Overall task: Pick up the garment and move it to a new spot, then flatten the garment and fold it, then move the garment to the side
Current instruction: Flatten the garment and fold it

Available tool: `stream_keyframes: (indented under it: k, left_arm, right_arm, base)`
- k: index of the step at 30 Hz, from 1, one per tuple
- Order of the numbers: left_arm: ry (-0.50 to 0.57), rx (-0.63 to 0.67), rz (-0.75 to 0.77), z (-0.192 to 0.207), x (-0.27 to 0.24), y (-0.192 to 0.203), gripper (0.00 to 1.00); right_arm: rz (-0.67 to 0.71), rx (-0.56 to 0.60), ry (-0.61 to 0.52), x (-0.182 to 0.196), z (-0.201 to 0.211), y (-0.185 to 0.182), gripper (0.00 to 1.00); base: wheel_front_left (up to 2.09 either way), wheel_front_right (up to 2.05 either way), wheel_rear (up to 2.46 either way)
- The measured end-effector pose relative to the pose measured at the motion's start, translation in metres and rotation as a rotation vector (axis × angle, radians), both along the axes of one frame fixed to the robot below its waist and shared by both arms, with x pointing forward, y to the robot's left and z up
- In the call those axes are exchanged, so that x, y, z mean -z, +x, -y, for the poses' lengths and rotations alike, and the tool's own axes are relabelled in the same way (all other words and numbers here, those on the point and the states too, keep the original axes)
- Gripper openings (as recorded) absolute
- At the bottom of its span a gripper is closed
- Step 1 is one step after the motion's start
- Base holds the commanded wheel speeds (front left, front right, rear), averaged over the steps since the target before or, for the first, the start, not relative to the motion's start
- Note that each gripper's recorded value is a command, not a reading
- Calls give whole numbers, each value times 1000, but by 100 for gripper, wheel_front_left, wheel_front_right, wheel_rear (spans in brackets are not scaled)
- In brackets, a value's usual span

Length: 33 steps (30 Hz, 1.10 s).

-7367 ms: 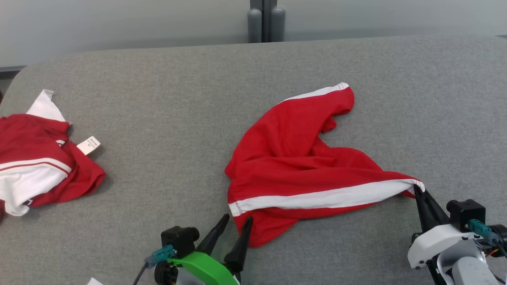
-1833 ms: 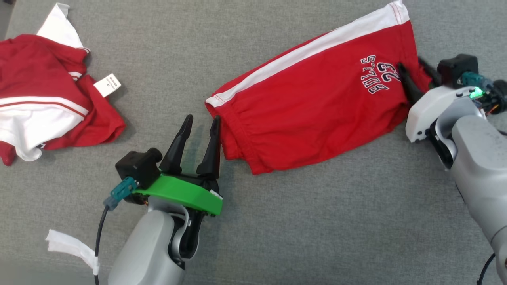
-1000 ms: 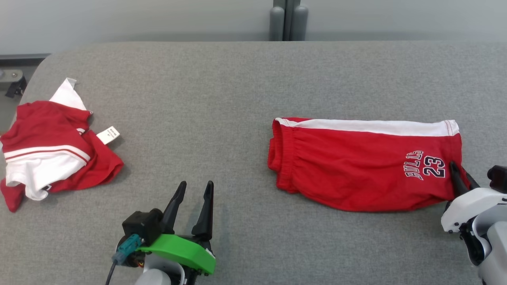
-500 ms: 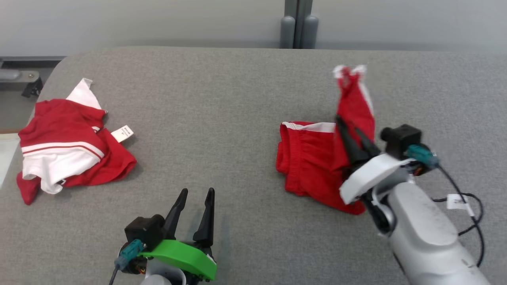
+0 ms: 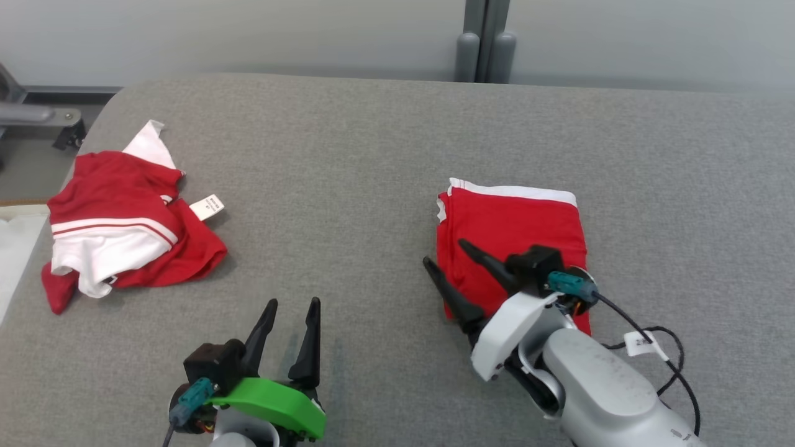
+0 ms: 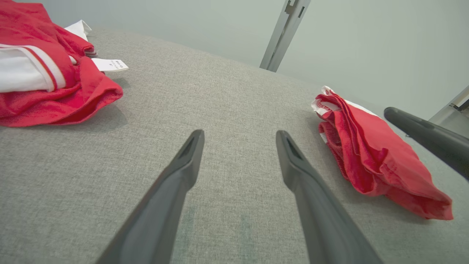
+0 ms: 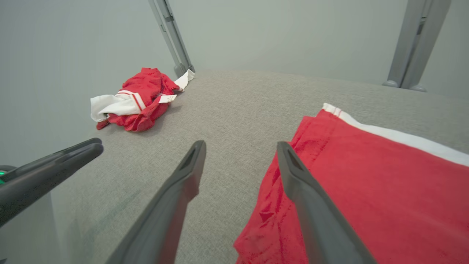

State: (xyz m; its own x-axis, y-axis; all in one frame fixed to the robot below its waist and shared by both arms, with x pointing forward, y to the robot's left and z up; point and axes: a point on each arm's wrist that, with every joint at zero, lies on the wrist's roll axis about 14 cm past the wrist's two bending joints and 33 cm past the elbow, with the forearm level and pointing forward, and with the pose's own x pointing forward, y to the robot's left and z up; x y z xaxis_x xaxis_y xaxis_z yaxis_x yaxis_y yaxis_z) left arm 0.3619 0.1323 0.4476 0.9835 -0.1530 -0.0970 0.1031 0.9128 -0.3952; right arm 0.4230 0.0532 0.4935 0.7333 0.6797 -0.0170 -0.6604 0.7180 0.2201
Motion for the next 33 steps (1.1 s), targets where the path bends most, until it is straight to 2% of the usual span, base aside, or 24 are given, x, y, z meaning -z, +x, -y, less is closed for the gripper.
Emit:
stream_keyframes:
  k: [7,11,17,25,33]
  left_arm:
    - [62,2,40,-4,-9,9,100]
    - [113,20,65,-2,-14,12,100]
    - [179,39,81,-1,-15,8,100]
    - [241,49,76,-1,-11,-4,100]
    - [242,55,64,2,-7,-9,100]
  right_arm:
    - [94,271,10,-22,87,28,100]
    - [111,432,-32,-18,148,25,100]
    - [93,585,-79,-4,204,0,100]
    - [-3,683,-119,31,234,-39,100]
    - [-8,668,-116,32,227,-39,100]
  base:
    - [0,0,0]
    - [0,0,0]
    - [0,0,0]
    - [0,0,0]
    - [0,0,0]
